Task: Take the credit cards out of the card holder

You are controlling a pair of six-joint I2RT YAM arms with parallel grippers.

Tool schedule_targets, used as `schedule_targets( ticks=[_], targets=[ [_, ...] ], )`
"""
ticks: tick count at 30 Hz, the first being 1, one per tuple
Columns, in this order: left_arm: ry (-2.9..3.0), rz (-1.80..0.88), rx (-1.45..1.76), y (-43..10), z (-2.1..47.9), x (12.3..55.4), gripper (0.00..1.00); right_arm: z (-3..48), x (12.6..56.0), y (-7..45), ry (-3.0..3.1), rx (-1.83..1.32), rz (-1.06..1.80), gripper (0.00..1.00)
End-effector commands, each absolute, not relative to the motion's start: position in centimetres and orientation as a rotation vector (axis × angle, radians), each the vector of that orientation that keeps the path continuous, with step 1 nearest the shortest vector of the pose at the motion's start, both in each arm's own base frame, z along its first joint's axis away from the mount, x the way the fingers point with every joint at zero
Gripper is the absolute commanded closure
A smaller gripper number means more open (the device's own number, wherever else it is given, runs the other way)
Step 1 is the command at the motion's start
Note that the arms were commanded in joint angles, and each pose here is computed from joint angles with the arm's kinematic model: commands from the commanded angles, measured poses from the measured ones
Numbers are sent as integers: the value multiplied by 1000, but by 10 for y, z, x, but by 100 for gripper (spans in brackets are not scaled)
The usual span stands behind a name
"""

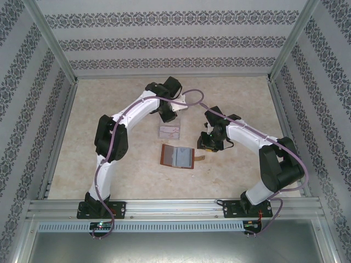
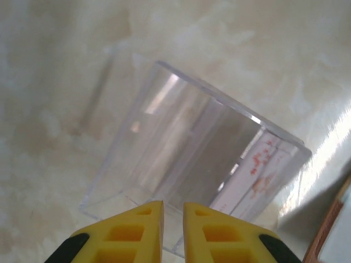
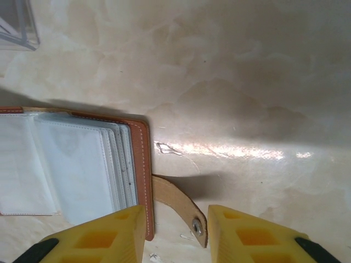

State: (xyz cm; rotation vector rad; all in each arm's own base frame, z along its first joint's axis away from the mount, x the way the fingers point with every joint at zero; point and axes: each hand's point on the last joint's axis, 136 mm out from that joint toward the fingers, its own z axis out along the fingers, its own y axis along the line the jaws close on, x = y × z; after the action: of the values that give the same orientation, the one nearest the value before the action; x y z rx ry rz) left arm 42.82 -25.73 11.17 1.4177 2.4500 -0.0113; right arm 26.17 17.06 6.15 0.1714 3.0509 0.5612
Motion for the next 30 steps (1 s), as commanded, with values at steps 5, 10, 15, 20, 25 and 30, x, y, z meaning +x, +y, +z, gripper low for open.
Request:
schedule_targets(
  ticks=[5,10,15,20,25,30],
  targets=[
    [2627,-44,896,-239,131,438,86,56,248,189,3078,161,660,65],
    [2631,-128,766,-243,135,432,88,47,239,198,3116,144,684,65],
    [2585,-186,622,-242,141,429,86,39,233,198,3137,146,668,65],
    [2631,-273,493,-241,137,425,94,30,229,191,3162,150,607,65],
    [2663,-441,296,-238,137,428,93,21,227,186,3181,147,558,65],
    [2691,-461,212,-231,136,429,94,13,226,182,3202,149,525,65]
  ],
)
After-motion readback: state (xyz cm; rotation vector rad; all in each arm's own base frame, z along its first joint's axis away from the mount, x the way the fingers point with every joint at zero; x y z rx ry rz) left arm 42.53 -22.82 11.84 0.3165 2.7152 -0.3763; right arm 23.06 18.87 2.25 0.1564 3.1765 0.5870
